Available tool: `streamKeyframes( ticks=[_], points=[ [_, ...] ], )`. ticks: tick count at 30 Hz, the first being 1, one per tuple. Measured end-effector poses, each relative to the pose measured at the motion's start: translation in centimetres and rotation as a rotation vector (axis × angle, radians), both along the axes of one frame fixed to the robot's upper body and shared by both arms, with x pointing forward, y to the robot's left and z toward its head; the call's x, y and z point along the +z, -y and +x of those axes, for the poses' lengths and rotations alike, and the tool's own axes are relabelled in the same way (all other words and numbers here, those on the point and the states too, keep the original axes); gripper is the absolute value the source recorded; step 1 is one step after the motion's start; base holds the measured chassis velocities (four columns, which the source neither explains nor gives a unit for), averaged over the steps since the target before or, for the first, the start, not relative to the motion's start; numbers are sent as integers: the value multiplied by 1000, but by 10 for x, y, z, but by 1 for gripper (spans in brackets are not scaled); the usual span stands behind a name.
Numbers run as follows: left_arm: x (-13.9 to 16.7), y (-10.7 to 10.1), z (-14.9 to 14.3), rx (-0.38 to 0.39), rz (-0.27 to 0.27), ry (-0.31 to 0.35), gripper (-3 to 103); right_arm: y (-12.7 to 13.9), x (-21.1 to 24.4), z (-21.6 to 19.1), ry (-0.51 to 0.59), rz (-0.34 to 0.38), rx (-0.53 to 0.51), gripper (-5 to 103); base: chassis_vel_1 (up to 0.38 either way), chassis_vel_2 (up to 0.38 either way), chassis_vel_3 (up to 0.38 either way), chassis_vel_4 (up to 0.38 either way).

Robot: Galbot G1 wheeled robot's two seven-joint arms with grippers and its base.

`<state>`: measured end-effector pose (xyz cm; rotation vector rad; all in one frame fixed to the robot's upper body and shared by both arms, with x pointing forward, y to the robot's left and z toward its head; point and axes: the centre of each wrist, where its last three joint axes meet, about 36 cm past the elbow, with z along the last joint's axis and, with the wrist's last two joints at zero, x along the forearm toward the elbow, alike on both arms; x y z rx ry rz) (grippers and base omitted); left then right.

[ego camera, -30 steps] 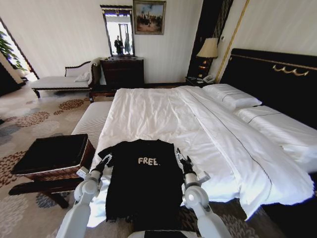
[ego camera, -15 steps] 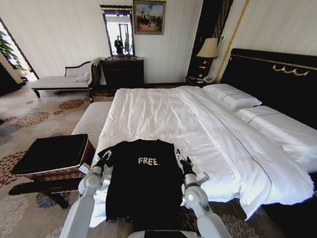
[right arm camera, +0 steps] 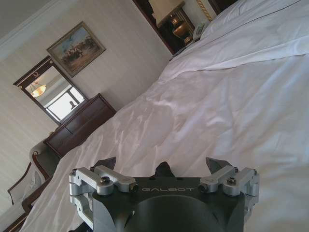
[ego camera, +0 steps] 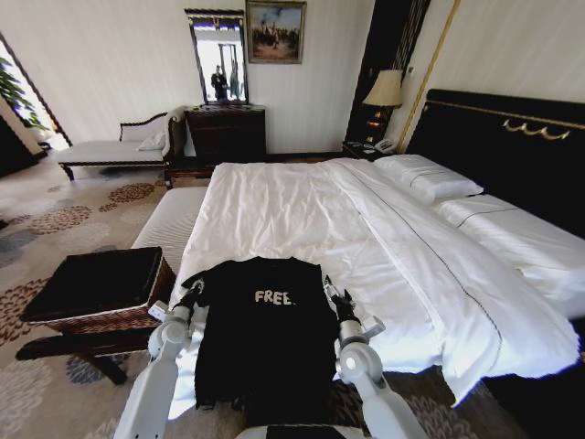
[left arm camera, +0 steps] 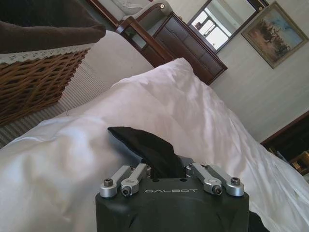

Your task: Fold the clothes on the bed and place them into the basket.

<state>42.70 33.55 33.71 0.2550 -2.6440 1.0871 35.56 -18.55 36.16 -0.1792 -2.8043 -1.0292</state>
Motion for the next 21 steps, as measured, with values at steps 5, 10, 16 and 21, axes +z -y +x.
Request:
streamKeyframes(
  ticks=[5, 10, 16, 21],
  points=[
    [7, 2, 0, -19, 7, 38, 12, 2, 1, 2, 4, 2, -2, 100, 0, 0, 0, 0],
    [17, 25, -6, -95, -5, 101, 1, 0, 0, 2, 0, 6, -4, 100, 0, 0, 0, 0],
    [16, 61, -12, -173, -7, 114, 1, -3, -4, 2, -7, 5, -2, 100, 0, 0, 0, 0],
    [12, 87, -10, -207, -27, 112, 1, -3, -6, 3, -10, 3, -3, 100, 0, 0, 0, 0]
  ],
)
